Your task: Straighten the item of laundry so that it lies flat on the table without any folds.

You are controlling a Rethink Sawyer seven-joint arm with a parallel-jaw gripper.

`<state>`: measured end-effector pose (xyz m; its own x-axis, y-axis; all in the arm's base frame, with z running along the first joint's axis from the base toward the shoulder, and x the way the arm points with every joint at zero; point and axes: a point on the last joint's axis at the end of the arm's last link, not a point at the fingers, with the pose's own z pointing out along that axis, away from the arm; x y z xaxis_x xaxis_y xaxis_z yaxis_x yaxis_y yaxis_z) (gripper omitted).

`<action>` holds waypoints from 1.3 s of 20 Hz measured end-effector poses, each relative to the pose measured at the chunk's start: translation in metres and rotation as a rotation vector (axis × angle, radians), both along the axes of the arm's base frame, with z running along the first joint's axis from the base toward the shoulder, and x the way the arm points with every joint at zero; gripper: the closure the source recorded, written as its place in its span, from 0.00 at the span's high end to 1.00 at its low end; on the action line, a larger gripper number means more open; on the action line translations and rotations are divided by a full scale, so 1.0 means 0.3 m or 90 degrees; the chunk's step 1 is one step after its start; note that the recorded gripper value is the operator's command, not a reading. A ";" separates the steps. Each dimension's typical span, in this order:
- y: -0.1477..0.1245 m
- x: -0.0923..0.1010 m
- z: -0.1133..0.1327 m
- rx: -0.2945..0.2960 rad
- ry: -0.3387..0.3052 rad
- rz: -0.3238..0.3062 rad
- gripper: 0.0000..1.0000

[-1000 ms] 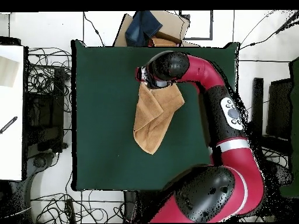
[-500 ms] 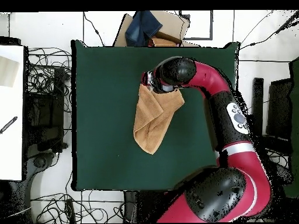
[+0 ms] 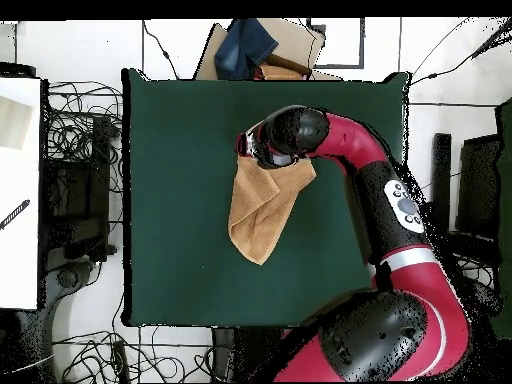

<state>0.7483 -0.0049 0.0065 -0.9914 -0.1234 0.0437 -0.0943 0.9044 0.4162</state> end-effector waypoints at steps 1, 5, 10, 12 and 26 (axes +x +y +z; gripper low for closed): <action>0.005 -0.005 0.000 0.001 0.001 0.002 1.00; 0.016 -0.013 -0.004 0.004 -0.002 0.003 1.00; 0.017 -0.022 -0.006 0.010 -0.005 0.001 1.00; 0.012 -0.026 -0.008 0.011 -0.005 -0.001 1.00; -0.037 -0.045 -0.014 0.015 0.000 -0.013 1.00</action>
<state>0.7349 -0.0161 0.0023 -0.9937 -0.1047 0.0405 -0.0767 0.8962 0.4370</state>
